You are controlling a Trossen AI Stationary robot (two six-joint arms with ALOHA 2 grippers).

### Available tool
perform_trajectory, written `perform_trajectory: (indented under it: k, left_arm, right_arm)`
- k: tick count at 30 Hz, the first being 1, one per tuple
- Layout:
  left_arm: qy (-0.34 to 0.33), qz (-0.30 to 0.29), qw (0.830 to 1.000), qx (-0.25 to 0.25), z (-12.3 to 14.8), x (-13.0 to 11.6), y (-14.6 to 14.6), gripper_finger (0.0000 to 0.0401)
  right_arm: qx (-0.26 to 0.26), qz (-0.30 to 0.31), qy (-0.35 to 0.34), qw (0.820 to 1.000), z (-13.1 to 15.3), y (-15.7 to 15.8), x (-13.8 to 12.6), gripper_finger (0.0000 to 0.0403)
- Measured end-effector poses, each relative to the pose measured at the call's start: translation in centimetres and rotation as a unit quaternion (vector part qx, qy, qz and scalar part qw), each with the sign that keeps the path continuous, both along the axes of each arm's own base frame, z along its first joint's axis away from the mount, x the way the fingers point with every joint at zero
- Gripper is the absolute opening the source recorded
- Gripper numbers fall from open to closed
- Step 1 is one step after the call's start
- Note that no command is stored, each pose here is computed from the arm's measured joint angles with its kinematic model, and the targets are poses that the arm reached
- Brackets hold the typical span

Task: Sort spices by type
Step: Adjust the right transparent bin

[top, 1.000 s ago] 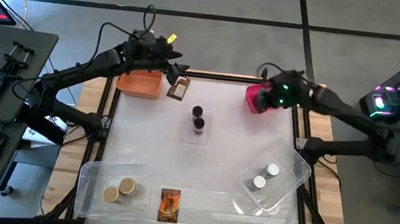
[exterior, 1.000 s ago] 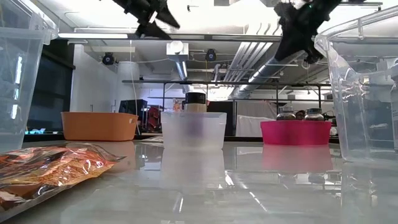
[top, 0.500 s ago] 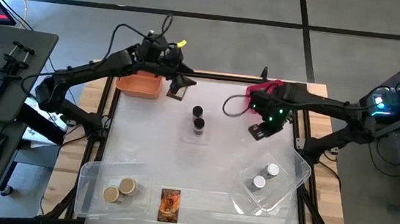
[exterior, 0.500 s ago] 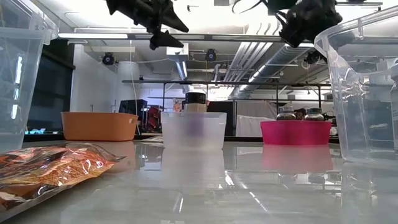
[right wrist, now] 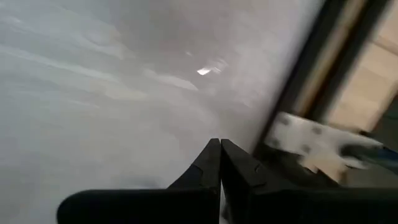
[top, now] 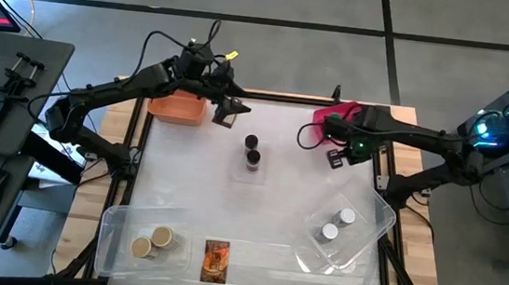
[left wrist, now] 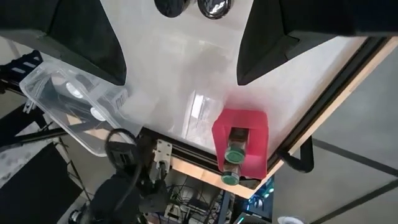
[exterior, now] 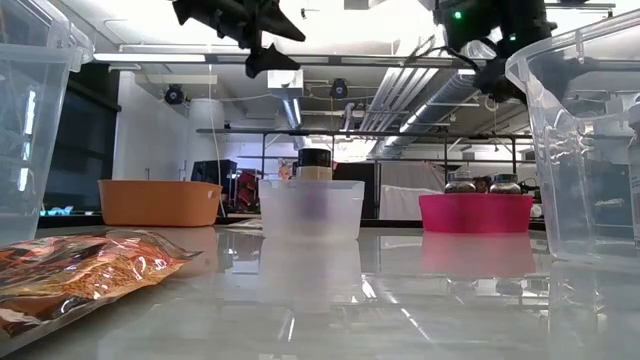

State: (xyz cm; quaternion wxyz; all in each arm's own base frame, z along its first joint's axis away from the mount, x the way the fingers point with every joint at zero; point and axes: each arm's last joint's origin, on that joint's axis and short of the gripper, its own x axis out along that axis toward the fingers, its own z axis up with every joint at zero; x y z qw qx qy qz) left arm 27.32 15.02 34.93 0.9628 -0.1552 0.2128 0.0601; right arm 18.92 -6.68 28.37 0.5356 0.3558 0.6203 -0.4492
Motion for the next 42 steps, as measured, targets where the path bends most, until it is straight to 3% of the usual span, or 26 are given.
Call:
perform_trajectory:
  k: [4,8,12,26,33,36,39,42]
  left_arm:
    - [0.001,-0.007,1.0,-0.001,0.0,0.2,-0.4,0.0294]
    - [0.006,-0.013,1.0,-0.008,-0.1,0.4,-0.9,0.0294]
    - [0.007,-0.023,1.0,-0.008,-0.2,0.7,-1.5,0.0294]
    - [0.007,-0.026,1.0,-0.007,-0.2,0.8,-1.7,0.0294]
    - [0.008,-0.028,1.0,-0.002,-0.2,0.8,-1.7,0.0294]
    - [0.008,-0.03,1.0,0.001,-0.2,0.8,-1.7,0.0294]
    - [0.008,-0.03,1.0,0.001,-0.2,0.8,-1.7,0.0294]
    - [0.008,-0.03,1.0,0.001,-0.2,0.8,-1.7,0.0294]
  right_arm:
    - [0.032,0.01,0.008,0.999,-0.6,0.3,-1.0,0.0]
    - [0.071,-0.013,0.036,0.997,-2.9,1.2,-2.0,0.0]
    - [0.081,-0.015,0.027,0.996,-4.1,2.8,-2.0,0.0]
    - [0.12,-0.009,0.031,0.992,-3.6,10.6,-1.6,0.0]
    - [0.145,-0.028,-0.007,0.989,-3.6,15.1,-1.6,0.0]
    - [0.12,-0.044,-0.024,0.992,-2.2,16.0,-1.7,0.0]
    - [0.048,-0.064,-0.068,0.994,0.8,15.7,-1.8,0.0]
    - [-0.029,-0.078,-0.153,0.985,3.8,14.7,-1.2,0.0]
